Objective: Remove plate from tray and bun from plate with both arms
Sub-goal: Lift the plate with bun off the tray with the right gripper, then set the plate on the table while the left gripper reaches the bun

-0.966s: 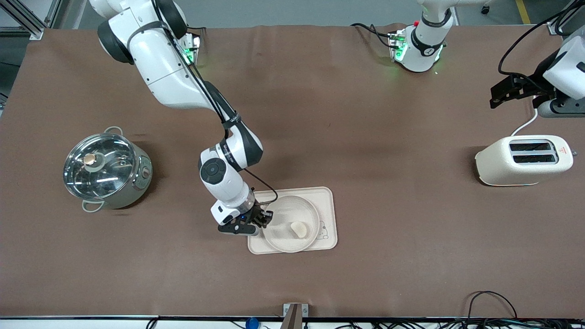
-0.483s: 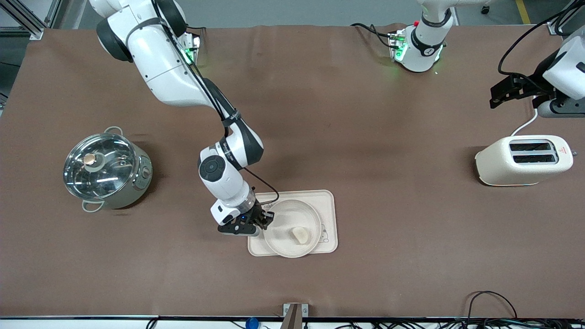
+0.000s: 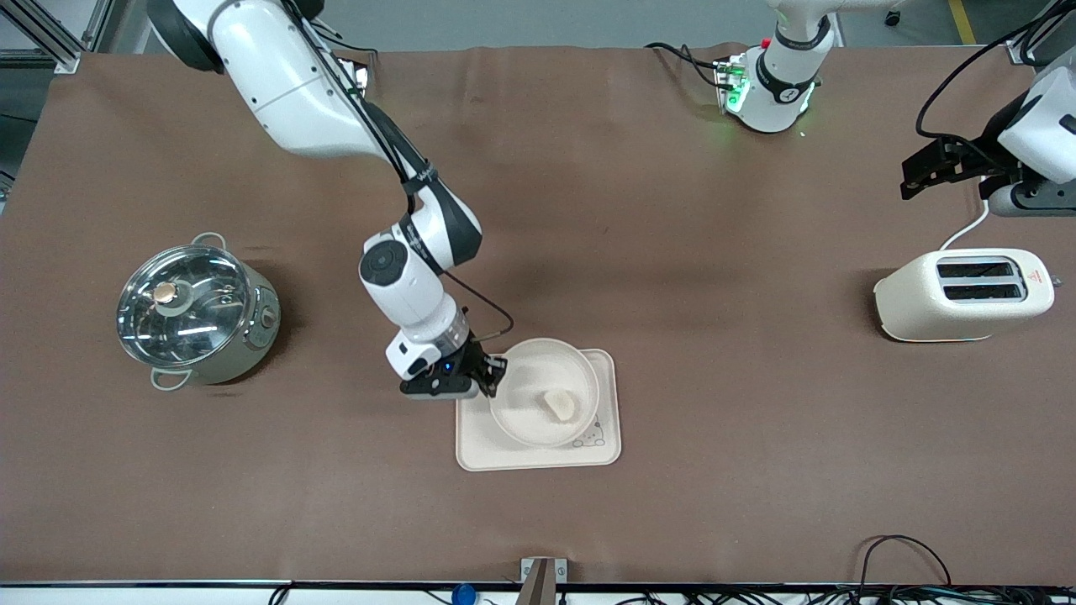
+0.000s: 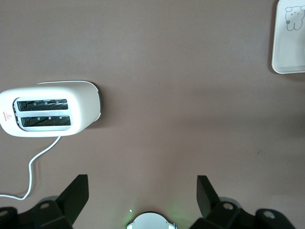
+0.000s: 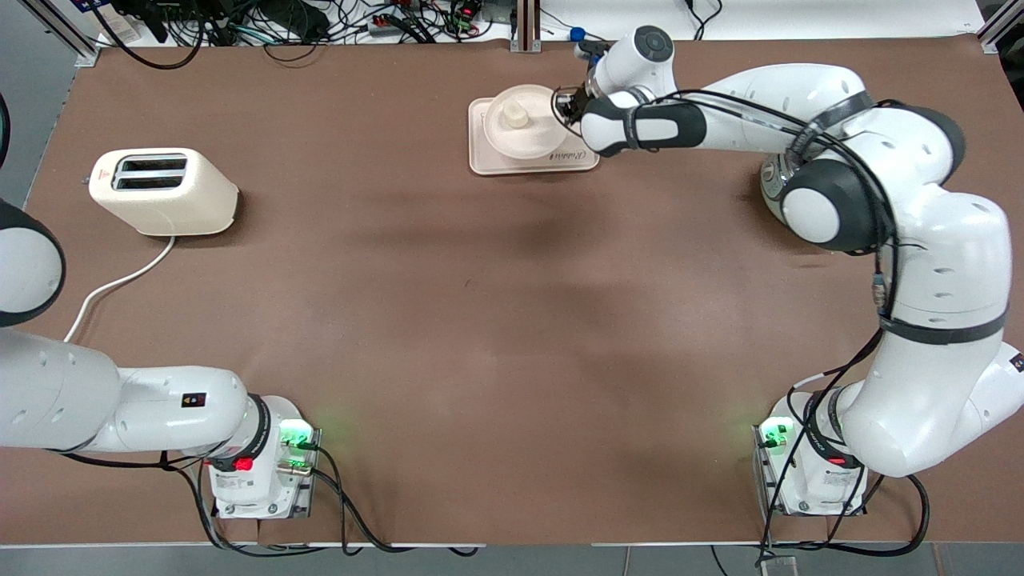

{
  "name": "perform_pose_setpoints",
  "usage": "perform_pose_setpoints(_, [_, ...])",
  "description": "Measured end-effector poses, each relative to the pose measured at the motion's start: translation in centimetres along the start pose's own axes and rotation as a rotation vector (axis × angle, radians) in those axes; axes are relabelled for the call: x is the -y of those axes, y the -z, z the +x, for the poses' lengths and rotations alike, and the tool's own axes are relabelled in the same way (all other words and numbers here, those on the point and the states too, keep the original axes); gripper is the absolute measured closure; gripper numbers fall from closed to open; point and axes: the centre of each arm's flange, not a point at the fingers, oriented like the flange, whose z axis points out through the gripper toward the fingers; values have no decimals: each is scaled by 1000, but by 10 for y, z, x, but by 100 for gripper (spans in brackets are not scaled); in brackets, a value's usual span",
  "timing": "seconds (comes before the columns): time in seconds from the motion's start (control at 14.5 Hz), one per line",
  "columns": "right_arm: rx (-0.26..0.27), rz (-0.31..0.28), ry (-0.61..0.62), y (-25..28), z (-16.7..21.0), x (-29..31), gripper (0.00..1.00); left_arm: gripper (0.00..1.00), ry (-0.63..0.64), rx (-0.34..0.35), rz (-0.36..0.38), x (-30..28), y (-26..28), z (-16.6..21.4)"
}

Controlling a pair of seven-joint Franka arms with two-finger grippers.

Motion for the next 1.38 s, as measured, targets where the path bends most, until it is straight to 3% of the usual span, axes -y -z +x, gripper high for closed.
perform_pose_setpoints(0.14, [33, -6, 20, 11, -35, -2, 96, 0, -4, 2, 0, -2, -1, 0])
perform_pose_setpoints(0.34, [40, 16, 57, 14, -98, -10, 96, 0, -2, 17, -1, -10, -8, 3])
perform_pose_setpoints(0.62, [55, 27, 87, 3, -157, -26, 96, 0, 122, 41, 6, -65, -29, 12])
perform_pose_setpoints(0.97, [63, 25, 99, -1, -179, -36, 96, 0, 262, 91, 9, -134, -88, 38])
perform_pose_setpoints(1.31, [45, 35, 112, 0, -184, -39, 96, 0, 462, 77, -50, -219, -157, 66])
perform_pose_setpoints(1.38, [45, 35, 112, 0, -184, -39, 91, 0, 499, 74, -63, -241, -173, 68])
